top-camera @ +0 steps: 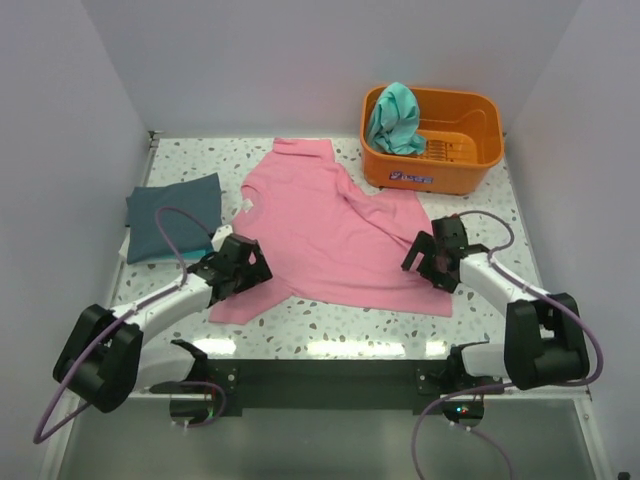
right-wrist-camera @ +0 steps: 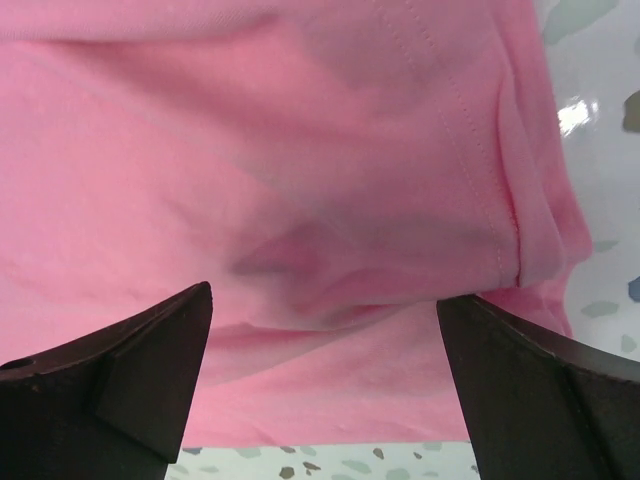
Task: Fold and stack the t-shirts
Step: Flatten the tshirt out
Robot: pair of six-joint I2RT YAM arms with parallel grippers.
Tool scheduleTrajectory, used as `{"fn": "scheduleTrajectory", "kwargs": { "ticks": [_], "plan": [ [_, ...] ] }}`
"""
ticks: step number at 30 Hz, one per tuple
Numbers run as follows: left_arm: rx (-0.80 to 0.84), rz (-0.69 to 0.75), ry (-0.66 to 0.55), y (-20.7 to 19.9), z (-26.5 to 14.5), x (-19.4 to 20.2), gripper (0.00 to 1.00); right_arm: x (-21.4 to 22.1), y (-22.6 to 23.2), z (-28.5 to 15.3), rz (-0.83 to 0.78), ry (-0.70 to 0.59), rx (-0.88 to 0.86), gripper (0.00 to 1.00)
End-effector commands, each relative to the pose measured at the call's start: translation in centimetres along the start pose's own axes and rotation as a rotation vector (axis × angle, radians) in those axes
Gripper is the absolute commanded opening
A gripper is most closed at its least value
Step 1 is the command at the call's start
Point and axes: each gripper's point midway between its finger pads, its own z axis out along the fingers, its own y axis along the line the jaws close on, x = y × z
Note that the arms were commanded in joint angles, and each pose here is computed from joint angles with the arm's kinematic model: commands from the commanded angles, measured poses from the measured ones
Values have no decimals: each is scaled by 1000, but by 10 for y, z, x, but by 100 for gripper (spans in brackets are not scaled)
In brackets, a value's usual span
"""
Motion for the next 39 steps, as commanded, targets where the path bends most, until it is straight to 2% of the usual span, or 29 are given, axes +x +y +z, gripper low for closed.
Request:
{"fn": "scheduleTrajectory", "kwargs": {
  "ticks": [1,7,12,19,20,23,25,26,28,31,34,39],
  "plan": [
    [39,17,-83,-23,7,-32,100,-15,-19,12,35,-41,85,99],
    [22,47,-59,-31,32,-34,100,-38,-32,18,67,-52,130,99],
    [36,91,-44,-54,49,-47,100,-54,-31,24,69,-61,122,99],
    [135,127,-50,-90,32,-71,100,-85,-21,7,54,-120,85,99],
    [128,131,-34,-85,28,-67,100,-89,-17,2,47,-130,67,99],
    [134,101,-90,-70,-7,-73,100,-93,-4,-20,1,-156,-13,99],
    [60,78,-115,-45,-16,-70,100,-90,3,-43,-34,-174,-74,99],
    [-5,76,-95,-26,-21,-61,100,-87,1,-49,-33,-185,-79,98],
    [-80,15,-139,-2,-35,-63,100,-80,-5,-59,-27,-198,-76,99],
    [-174,-32,-105,37,-39,-36,100,-75,-27,-76,61,-262,4,99],
    [-167,-82,-84,48,-37,-17,100,-61,-44,-80,133,-286,53,99],
    [-195,-109,-59,56,-27,-4,100,-51,-55,-83,164,-308,75,99]
  ]
}}
